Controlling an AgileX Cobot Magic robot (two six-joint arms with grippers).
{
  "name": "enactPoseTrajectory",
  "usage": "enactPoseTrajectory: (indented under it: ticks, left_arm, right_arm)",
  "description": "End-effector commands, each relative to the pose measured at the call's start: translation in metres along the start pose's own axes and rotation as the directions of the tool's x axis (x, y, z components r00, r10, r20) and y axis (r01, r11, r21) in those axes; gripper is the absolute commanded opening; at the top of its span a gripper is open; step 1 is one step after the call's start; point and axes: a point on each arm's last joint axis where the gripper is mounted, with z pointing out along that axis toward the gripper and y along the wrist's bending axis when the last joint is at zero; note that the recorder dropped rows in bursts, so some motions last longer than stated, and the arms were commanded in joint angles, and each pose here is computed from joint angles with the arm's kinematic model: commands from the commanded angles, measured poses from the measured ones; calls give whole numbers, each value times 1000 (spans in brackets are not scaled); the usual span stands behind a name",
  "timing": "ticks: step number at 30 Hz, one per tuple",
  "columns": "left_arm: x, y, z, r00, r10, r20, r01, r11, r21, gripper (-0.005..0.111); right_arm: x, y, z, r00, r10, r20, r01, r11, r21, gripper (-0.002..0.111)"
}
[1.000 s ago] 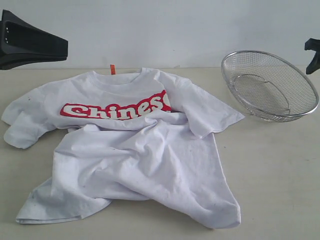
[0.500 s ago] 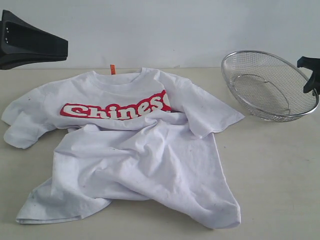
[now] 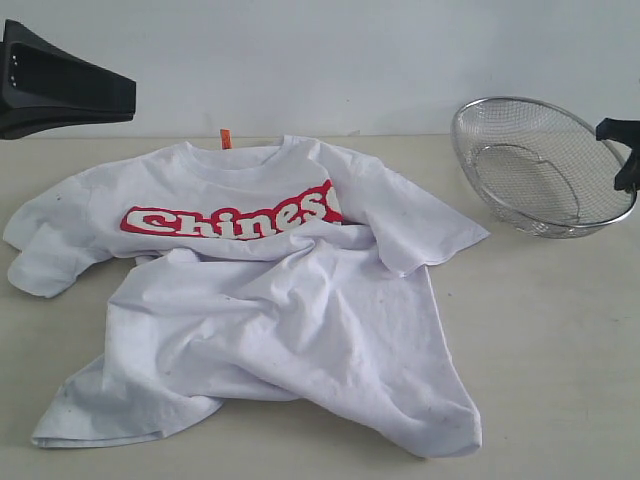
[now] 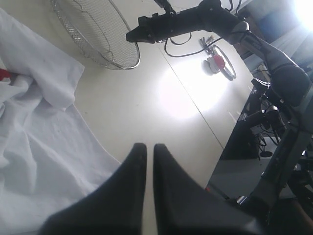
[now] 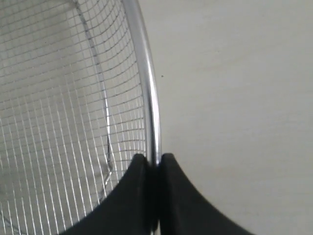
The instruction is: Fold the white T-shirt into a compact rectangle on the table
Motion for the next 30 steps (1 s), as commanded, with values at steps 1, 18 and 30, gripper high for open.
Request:
enactPoseTrajectory:
  ticks: [1, 18, 30]
  left_arm:
    - [1, -3, 1, 1000, 17, -6, -17, 1000, 8, 5]
    - [1, -3, 1, 1000, 17, -6, -17, 1000, 8, 5]
    - [1, -3, 1, 1000, 17, -6, -17, 1000, 8, 5]
  right_arm:
    - [-7, -6, -12, 998, -59, 6, 59, 997, 45, 0]
    - [-14, -45, -37, 997, -35, 63, 30, 997, 76, 0]
    - [-16, -42, -39, 996, 28, 85, -31, 999, 34, 67]
